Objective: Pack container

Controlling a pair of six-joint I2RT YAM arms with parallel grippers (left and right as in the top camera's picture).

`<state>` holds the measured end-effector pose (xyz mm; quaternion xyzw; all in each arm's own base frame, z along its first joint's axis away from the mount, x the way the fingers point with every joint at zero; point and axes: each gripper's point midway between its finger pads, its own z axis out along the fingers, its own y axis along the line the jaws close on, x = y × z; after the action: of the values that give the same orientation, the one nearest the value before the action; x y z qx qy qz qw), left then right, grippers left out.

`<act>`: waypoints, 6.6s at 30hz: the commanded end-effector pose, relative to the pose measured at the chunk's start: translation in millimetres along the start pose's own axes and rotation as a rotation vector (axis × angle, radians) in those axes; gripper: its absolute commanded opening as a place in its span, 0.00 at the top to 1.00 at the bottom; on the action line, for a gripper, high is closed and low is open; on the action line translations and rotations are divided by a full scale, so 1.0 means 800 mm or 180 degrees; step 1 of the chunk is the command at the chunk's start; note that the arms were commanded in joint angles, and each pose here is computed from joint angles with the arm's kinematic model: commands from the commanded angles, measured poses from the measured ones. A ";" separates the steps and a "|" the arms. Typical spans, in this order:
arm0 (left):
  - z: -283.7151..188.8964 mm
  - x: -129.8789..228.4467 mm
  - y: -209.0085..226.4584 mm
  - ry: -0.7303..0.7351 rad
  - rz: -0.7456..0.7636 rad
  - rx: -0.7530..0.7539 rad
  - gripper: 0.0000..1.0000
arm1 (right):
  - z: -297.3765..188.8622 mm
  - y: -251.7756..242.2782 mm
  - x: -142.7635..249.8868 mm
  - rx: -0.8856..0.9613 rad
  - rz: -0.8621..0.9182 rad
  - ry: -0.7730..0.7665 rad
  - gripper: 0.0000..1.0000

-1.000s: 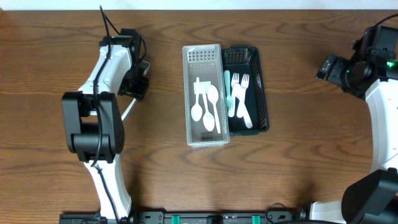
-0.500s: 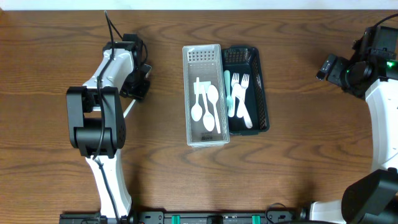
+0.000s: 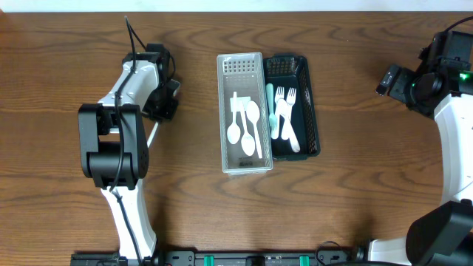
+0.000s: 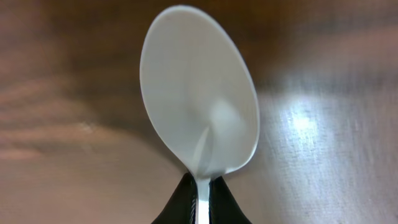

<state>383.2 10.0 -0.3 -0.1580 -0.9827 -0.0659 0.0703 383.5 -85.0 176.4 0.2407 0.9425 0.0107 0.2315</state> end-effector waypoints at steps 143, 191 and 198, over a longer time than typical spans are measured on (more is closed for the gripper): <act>-0.488 0.319 -0.047 -0.3718 -0.1494 0.0067 0.02 | -0.213 0.021 0.208 -0.1420 -0.1207 -0.2164 0.01; -0.488 0.319 -0.047 -0.3718 -0.1494 0.0067 0.02 | -0.033 0.005 0.260 -0.1399 -0.0994 -0.1877 0.01; -0.488 0.319 -0.047 -0.3718 -0.1494 0.0067 0.02 | -0.033 0.005 0.260 -0.1399 -0.0994 -0.1875 0.01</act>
<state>177.1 -11.1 417.2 0.0517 -0.8693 0.0380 -0.4902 211.9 15.9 109.7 0.0302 0.8389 0.1049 0.5333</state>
